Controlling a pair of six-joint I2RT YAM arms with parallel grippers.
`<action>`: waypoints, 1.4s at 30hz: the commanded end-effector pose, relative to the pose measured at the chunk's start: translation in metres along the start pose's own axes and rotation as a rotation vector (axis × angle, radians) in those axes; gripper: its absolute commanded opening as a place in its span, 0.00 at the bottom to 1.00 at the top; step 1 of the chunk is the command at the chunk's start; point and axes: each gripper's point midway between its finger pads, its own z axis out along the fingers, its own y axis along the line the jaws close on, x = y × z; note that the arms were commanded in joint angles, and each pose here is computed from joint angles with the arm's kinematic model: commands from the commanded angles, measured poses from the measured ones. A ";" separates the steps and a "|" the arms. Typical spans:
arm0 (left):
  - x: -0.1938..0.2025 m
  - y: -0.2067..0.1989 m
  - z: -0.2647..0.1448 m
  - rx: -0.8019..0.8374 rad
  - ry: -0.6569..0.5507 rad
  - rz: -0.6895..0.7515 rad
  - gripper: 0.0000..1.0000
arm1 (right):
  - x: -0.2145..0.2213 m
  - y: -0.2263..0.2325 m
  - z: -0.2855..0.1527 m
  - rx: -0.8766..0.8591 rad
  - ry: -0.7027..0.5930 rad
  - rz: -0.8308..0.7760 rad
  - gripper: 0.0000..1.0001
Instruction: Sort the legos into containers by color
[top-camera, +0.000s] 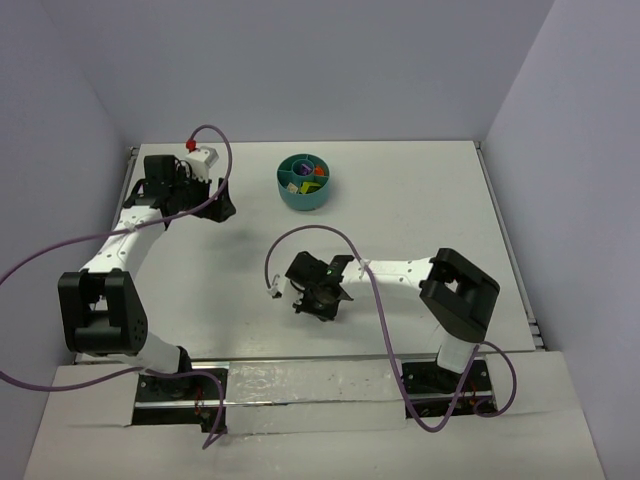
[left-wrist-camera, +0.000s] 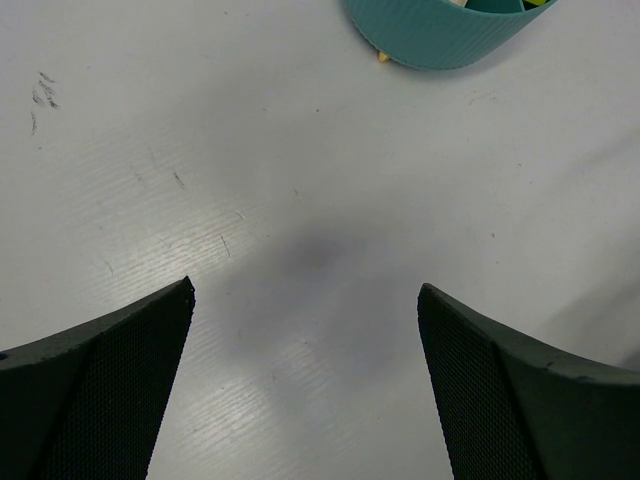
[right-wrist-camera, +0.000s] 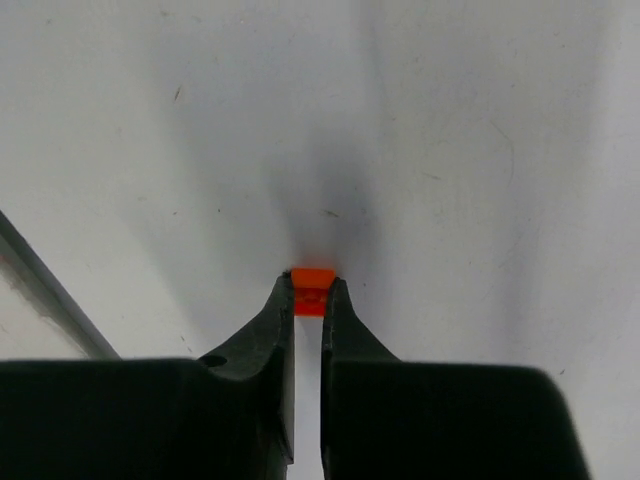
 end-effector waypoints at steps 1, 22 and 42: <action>-0.021 0.006 -0.003 -0.018 -0.046 0.027 0.99 | -0.016 -0.005 -0.007 0.011 -0.038 -0.008 0.00; -0.069 0.009 0.011 0.023 -0.153 -0.024 0.99 | -0.153 -0.311 -0.213 0.326 -0.765 0.658 0.00; -0.076 0.018 0.030 0.030 -0.157 -0.055 0.99 | -0.126 -0.394 -0.143 0.383 -0.740 0.819 0.03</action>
